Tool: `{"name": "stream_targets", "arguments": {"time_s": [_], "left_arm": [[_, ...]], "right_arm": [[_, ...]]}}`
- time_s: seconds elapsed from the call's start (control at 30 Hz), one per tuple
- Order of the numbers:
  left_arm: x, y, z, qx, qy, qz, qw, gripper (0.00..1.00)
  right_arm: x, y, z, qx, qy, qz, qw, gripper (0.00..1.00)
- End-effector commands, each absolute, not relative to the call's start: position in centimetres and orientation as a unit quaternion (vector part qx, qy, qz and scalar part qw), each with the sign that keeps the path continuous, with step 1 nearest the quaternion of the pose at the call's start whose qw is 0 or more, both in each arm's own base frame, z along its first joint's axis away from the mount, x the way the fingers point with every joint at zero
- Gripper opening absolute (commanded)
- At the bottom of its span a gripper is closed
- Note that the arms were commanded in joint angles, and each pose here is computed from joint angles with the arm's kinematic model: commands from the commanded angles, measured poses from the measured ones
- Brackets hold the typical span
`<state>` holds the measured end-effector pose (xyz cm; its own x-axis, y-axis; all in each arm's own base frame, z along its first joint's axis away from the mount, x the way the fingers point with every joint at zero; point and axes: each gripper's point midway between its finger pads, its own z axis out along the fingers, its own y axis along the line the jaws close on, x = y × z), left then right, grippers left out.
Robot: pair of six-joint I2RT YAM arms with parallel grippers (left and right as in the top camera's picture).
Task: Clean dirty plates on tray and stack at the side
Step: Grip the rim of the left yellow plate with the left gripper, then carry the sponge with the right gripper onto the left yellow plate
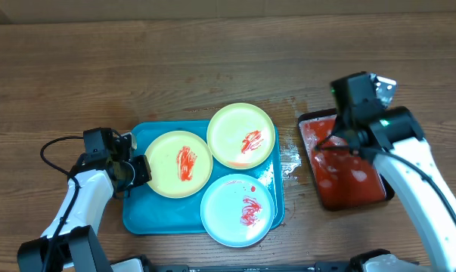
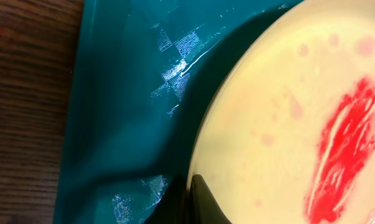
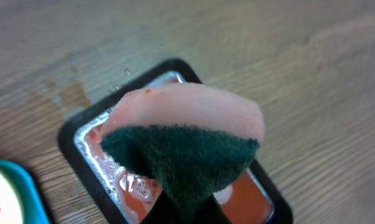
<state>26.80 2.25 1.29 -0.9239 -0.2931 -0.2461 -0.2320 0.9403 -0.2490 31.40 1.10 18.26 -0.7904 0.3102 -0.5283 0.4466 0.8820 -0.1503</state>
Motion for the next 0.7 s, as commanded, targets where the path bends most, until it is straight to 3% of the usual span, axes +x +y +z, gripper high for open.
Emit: {"name": "stream_targets", "arguments": {"time_s": [0.0, 0.37, 0.47, 0.67], "left_arm": [[26.6, 1.8, 1.2, -0.119, 0.976, -0.12, 0.14, 0.04], [26.6, 1.8, 1.1, -0.119, 0.976, -0.121, 0.138, 0.05], [26.7, 1.6, 1.2, -0.117, 0.975, -0.126, 0.141, 0.04], [27.1, -0.1, 1.9, -0.073, 0.97, -0.173, 0.155, 0.04]], "right_arm": [[32.3, 1.4, 17.1, 0.239, 0.931, -0.132, 0.243, 0.04], [31.9, 0.8, 16.2, 0.269, 0.923, -0.152, 0.231, 0.04], [33.6, 4.3, 15.7, 0.177, 0.956, -0.071, 0.224, 0.04], [36.3, 15.4, 18.5, 0.041, 0.945, 0.217, 0.241, 0.04]]}}
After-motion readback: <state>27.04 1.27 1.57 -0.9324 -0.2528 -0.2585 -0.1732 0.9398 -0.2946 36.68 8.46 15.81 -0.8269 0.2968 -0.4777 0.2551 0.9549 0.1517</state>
